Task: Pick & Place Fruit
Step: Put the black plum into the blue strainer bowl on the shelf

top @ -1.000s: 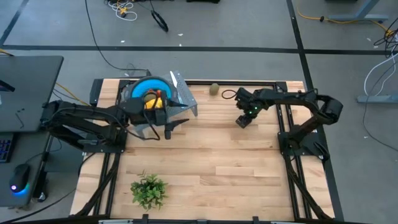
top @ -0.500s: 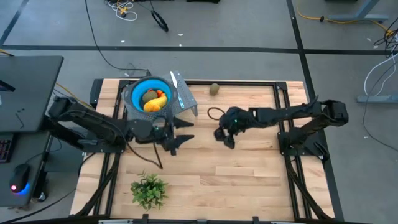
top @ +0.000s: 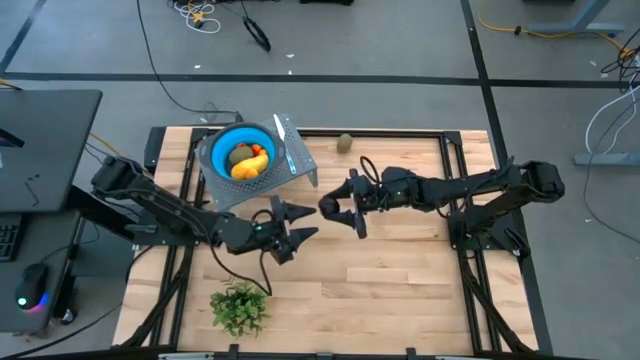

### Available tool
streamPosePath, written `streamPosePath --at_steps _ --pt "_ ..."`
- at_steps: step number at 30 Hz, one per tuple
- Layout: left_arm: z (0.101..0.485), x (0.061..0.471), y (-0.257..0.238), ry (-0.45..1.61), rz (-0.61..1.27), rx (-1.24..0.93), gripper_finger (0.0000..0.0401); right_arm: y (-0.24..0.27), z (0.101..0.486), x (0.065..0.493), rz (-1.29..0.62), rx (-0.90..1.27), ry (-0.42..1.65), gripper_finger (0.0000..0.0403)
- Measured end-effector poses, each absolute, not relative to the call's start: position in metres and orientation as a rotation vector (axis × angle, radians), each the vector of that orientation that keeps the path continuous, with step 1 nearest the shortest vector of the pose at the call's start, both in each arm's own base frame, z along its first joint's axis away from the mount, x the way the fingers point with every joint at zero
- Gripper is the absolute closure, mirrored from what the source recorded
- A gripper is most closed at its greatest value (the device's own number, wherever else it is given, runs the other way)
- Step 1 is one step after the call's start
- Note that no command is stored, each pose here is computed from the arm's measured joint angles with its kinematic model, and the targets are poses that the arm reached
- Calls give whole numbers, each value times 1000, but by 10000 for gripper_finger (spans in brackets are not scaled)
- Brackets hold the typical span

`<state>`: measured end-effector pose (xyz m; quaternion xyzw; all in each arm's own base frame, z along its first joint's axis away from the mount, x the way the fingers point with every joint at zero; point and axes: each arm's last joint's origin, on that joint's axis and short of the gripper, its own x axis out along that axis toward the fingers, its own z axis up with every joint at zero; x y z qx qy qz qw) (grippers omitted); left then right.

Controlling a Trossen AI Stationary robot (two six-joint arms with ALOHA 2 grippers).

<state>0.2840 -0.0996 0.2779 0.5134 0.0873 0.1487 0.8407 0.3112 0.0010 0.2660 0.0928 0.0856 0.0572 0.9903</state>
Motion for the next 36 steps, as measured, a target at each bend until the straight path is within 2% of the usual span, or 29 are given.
streamPosePath --at_steps 6,13,17,23,36 --pt "278 288 -91 176 307 1085 23 0 270 312 94 167 129 123" --pt "268 303 -81 179 366 1136 5 12 277 313 139 177 51 123" --pt "264 311 -81 132 408 1158 5 20 278 312 163 171 48 123" --pt "259 323 -87 90 334 1186 7 19 277 313 131 157 46 123" --pt "260 329 -85 178 456 1201 54 19 275 313 130 156 67 123"
